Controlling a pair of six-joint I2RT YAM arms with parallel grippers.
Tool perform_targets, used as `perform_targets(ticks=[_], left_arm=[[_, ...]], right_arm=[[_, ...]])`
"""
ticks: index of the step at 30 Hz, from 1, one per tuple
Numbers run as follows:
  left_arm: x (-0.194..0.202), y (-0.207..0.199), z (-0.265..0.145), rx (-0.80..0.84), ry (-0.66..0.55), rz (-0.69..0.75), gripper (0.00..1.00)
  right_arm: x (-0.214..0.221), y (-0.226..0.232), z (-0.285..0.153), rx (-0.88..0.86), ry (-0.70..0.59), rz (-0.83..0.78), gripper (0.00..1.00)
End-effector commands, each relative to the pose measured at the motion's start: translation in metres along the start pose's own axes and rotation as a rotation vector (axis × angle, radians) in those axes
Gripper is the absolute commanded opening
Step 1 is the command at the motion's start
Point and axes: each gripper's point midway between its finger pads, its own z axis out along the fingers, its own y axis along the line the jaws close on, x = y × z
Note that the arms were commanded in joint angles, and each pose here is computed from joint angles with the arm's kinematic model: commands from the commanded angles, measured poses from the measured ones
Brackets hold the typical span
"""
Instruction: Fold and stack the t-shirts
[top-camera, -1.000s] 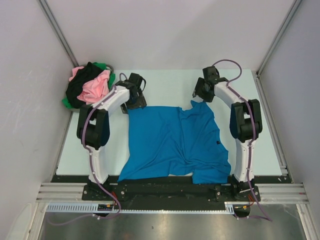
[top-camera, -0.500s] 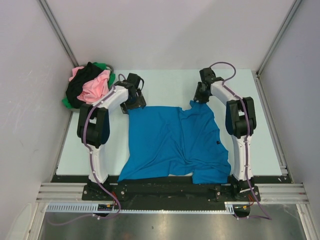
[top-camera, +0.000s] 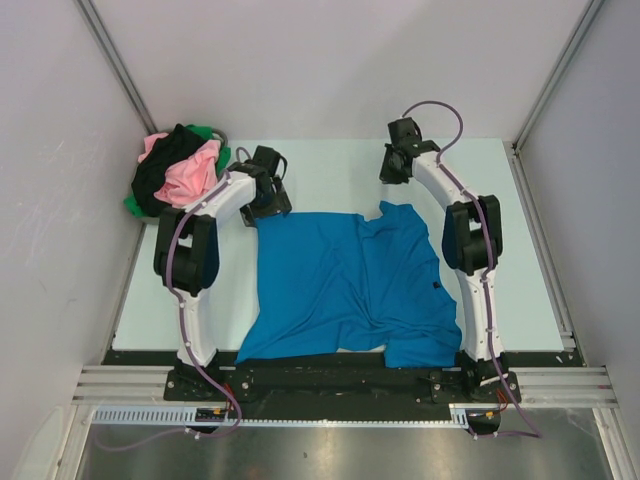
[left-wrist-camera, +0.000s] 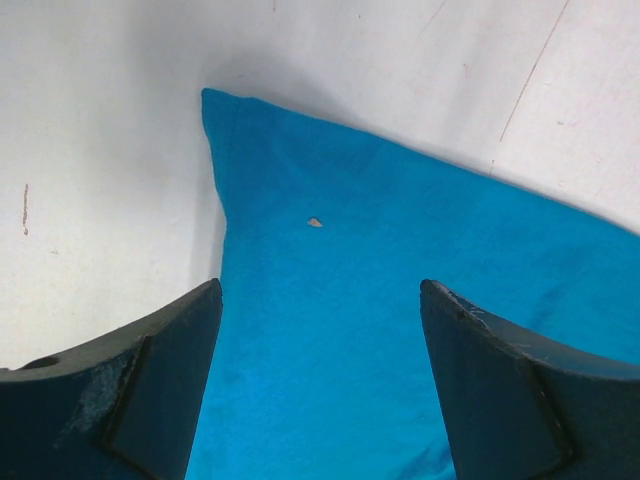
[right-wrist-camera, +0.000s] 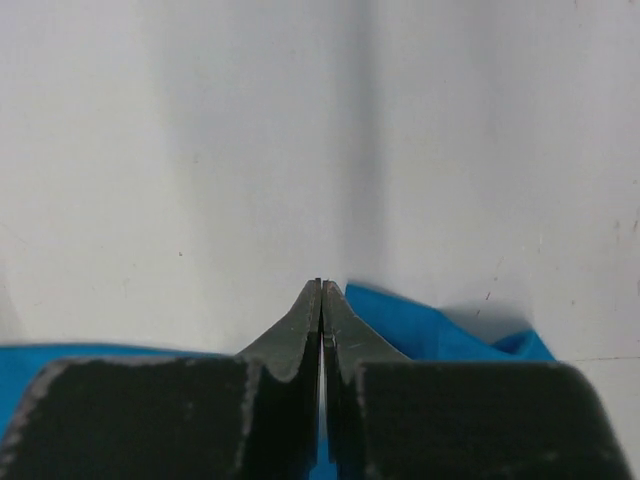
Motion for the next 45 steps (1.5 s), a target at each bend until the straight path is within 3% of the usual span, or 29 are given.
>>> perform_targets(ticks=[1, 2, 5, 16, 32, 34, 38, 45], left_arm=[[-0.013, 0.005, -0.005, 0.011, -0.044, -0.004, 0.85], [-0.011, 0.006, -0.004, 0.010, -0.037, -0.003, 0.85], [-0.010, 0.007, -0.003, 0.009, -0.034, -0.004, 0.85], [-0.001, 0.007, 0.004, 0.022, -0.014, -0.012, 0.85], [0.000, 0.014, 0.007, 0.014, -0.012, -0.017, 0.86], [0.000, 0.016, 0.006, 0.013, -0.014, -0.021, 0.85], [-0.001, 0.018, 0.005, 0.015, -0.015, -0.024, 0.85], [-0.006, 0.024, -0.002, 0.016, -0.040, -0.032, 0.85]], right_arm=[[-0.046, 0.020, -0.051, 0.020, -0.166, -0.097, 0.19], [-0.042, 0.011, -0.051, 0.062, -0.150, -0.099, 0.45], [-0.031, -0.009, -0.050, 0.125, -0.109, -0.089, 0.54], [0.033, -0.050, -0.024, 0.148, 0.046, -0.035, 0.53], [0.061, -0.025, 0.000, 0.106, 0.107, -0.054, 0.51], [0.066, -0.025, 0.001, 0.106, 0.117, -0.051, 0.49], [0.063, -0.021, 0.004, 0.101, 0.106, -0.045, 0.00], [0.009, 0.030, -0.030, 0.101, -0.134, -0.222, 0.00]])
